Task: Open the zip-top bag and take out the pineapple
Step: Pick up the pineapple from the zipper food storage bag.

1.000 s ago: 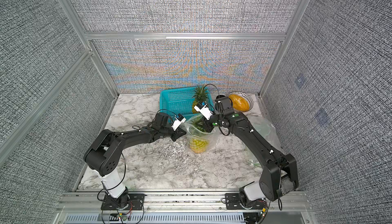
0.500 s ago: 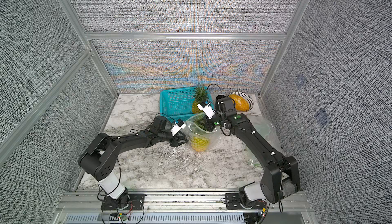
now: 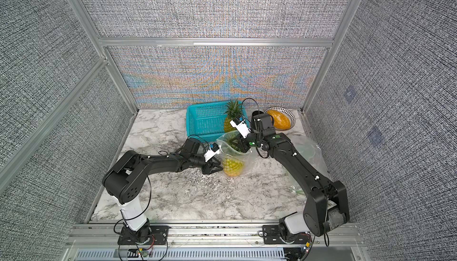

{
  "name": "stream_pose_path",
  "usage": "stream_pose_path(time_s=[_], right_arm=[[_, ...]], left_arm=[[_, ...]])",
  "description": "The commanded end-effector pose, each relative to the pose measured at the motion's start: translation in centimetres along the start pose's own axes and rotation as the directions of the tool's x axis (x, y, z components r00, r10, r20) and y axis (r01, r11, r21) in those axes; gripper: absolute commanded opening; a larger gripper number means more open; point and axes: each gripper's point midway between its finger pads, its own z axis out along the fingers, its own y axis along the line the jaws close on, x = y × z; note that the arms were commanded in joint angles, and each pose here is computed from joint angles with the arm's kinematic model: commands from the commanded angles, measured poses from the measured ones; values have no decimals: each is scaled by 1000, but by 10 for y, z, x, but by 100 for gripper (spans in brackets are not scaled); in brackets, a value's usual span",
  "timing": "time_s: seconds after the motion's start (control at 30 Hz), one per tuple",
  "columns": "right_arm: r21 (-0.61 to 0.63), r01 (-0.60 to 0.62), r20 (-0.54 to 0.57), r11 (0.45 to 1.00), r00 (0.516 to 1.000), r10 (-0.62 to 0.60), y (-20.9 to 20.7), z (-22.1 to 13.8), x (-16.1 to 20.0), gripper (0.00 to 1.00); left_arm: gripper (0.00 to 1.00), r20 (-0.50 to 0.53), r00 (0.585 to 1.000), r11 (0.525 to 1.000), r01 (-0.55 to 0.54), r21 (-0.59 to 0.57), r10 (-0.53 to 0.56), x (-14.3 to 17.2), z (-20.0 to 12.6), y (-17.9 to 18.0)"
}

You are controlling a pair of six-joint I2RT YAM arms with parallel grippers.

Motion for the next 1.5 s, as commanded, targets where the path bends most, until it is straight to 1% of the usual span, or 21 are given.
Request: stream_pose_path(time_s=[0.0,0.07,0.1,0.23,0.4,0.53,0.6,0.67,0.8,0.97,1.1,1.23,1.3,1.47], right_arm=[[-9,-13,-1,1000,1000,13,1,0,2,0],[-15,-12,-4,1000,1000,12,2,0,2,0],[-20,-11,-6,1000,1000,11,3,0,3,0],[-66,21,-28,998,999,-23,12,-3,4,0],[-145,91,-41,985,994,-98,30,-15,1,0],[-195,158,14,968,987,-158,46,-28,-13,0],[-185,183,50,966,983,-177,48,-34,-22,0],[-156,202,93,967,978,-189,46,-40,-33,0],[-18,202,199,979,960,-195,33,-53,-59,0],[147,178,341,973,914,-219,22,-79,-88,0],[163,179,395,970,889,-230,27,-93,-102,0],[107,219,431,970,869,-244,43,-102,-113,0],[100,223,446,970,861,-244,47,-107,-119,0],[158,212,491,964,831,-263,47,-127,-136,0]], left_arm=[[31,7,1000,997,4,-83,-4,-1,3,16],[6,16,1000,994,13,-104,-11,0,4,20],[0,17,1000,993,23,-117,-21,0,4,23],[0,-7,996,975,83,-208,-86,8,2,39],[0,-40,982,957,170,-234,-184,11,4,49],[0,-62,964,938,234,-255,-258,18,6,56],[0,-77,960,935,243,-259,-271,20,6,56],[0,-81,962,937,234,-261,-262,20,5,55],[0,-85,970,943,198,-267,-228,20,-3,50],[0,-109,981,955,127,-268,-161,21,-12,38],[0,-147,980,960,89,-265,-131,21,-15,30],[0,-184,972,953,89,-290,-146,26,-15,33],[0,-195,969,950,86,-300,-149,27,-15,34],[0,-224,966,948,53,-313,-129,29,-15,32]])
